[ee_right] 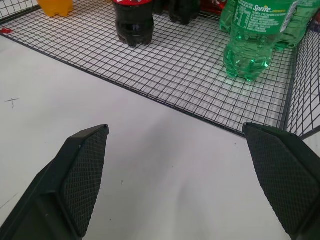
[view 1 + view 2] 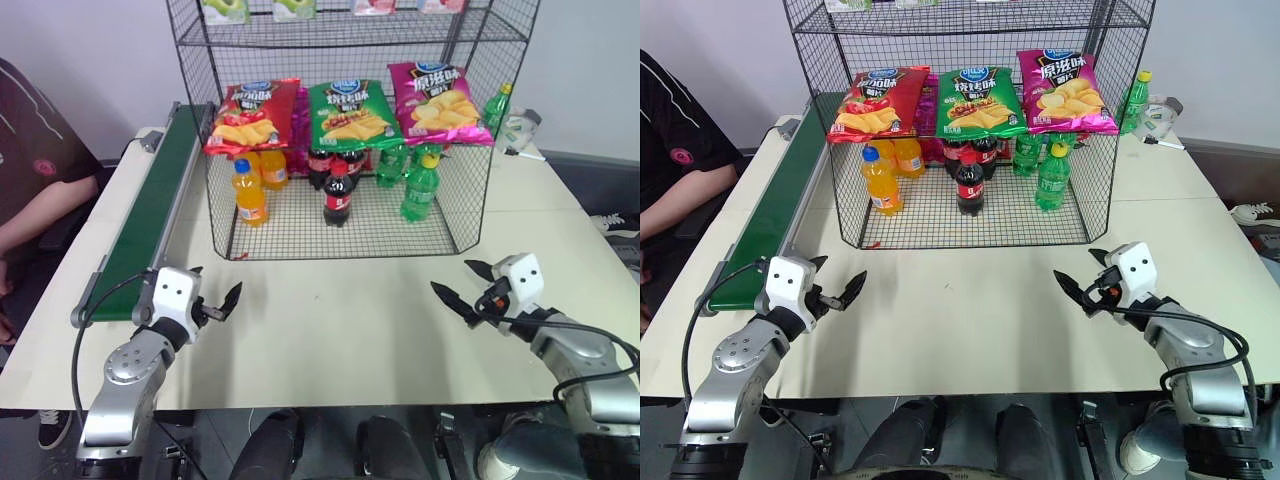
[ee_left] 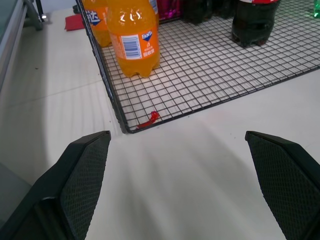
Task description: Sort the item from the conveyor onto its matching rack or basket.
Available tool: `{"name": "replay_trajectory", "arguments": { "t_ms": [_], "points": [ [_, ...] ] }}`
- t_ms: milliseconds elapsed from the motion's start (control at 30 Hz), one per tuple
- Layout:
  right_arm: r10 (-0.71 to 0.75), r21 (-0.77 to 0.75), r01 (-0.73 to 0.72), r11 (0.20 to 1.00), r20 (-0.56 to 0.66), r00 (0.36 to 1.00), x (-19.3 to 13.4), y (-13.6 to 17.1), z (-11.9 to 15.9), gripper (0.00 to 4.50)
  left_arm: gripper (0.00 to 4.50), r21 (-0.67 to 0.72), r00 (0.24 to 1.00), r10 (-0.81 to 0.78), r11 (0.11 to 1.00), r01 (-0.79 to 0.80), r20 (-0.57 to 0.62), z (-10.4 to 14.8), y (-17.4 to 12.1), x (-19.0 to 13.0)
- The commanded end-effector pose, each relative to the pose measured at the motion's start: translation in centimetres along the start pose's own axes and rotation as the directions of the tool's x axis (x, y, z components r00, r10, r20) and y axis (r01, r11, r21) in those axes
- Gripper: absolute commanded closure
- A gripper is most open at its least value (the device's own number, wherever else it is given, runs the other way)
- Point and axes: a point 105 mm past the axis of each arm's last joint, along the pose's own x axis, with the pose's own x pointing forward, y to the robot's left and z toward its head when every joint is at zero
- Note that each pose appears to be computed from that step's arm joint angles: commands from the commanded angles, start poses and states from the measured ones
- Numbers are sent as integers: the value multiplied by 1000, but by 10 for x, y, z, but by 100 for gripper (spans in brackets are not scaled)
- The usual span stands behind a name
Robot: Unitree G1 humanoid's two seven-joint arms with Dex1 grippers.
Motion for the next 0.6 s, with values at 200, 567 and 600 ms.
{"name": "replay_trajectory", "arguments": {
  "t_ms": [200, 567, 600],
  "points": [
    [7, -14, -6, 1000, 32, 999, 2, 3, 6, 5, 0, -4, 999, 0, 1000, 0, 54, 14, 1, 0],
    [5, -13, -4, 1000, 37, 999, 4, 5, 6, 5, 0, 34, 999, 19, 999, -20, 39, 13, 0, 3],
    [4, -14, -4, 1000, 36, 999, 5, 5, 6, 5, 0, 40, 999, 31, 999, -33, 36, 12, 1, 3]
  ]
}}
